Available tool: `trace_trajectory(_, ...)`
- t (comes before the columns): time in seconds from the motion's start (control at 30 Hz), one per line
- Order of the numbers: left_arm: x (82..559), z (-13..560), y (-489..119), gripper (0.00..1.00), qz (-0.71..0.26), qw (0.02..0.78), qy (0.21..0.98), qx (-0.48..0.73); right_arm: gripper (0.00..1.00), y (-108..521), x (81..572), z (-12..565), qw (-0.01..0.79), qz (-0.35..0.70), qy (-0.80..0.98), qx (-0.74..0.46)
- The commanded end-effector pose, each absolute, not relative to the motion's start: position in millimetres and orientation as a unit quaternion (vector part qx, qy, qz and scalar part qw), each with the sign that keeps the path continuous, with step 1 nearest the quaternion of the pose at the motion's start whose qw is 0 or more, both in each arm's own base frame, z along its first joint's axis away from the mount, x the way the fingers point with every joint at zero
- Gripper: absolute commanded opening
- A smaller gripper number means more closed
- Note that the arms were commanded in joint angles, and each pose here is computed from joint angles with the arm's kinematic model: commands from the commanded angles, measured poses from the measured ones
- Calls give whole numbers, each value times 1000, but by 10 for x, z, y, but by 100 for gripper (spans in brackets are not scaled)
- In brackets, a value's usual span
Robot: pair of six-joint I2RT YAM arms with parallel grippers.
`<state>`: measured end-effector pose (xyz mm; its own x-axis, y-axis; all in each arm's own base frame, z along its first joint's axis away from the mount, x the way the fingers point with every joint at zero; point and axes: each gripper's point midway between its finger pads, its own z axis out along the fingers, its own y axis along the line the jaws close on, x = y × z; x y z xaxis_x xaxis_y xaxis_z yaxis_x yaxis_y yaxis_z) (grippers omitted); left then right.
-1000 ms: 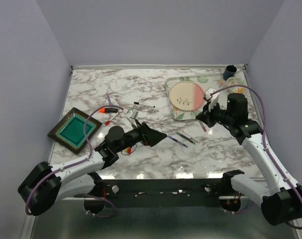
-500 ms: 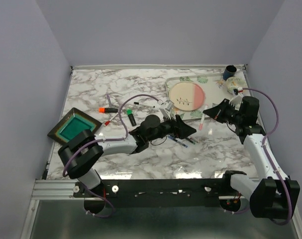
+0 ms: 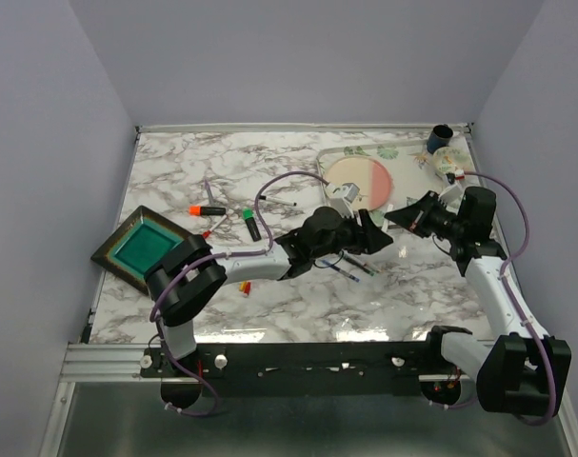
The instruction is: Open the pen caps
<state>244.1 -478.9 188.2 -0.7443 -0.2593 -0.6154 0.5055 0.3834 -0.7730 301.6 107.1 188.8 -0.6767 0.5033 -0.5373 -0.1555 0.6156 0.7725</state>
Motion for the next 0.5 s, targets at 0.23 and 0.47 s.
trace_trajectory(0.23,2377,1543,-4930,49,-485,325,805,101,1,1065,3034,1924,399,429,803,104)
trace_trajectory(0.47,2419,1568,-4893,9,-476,337,807,94,1,1057,3033,1900,401,426,805,104)
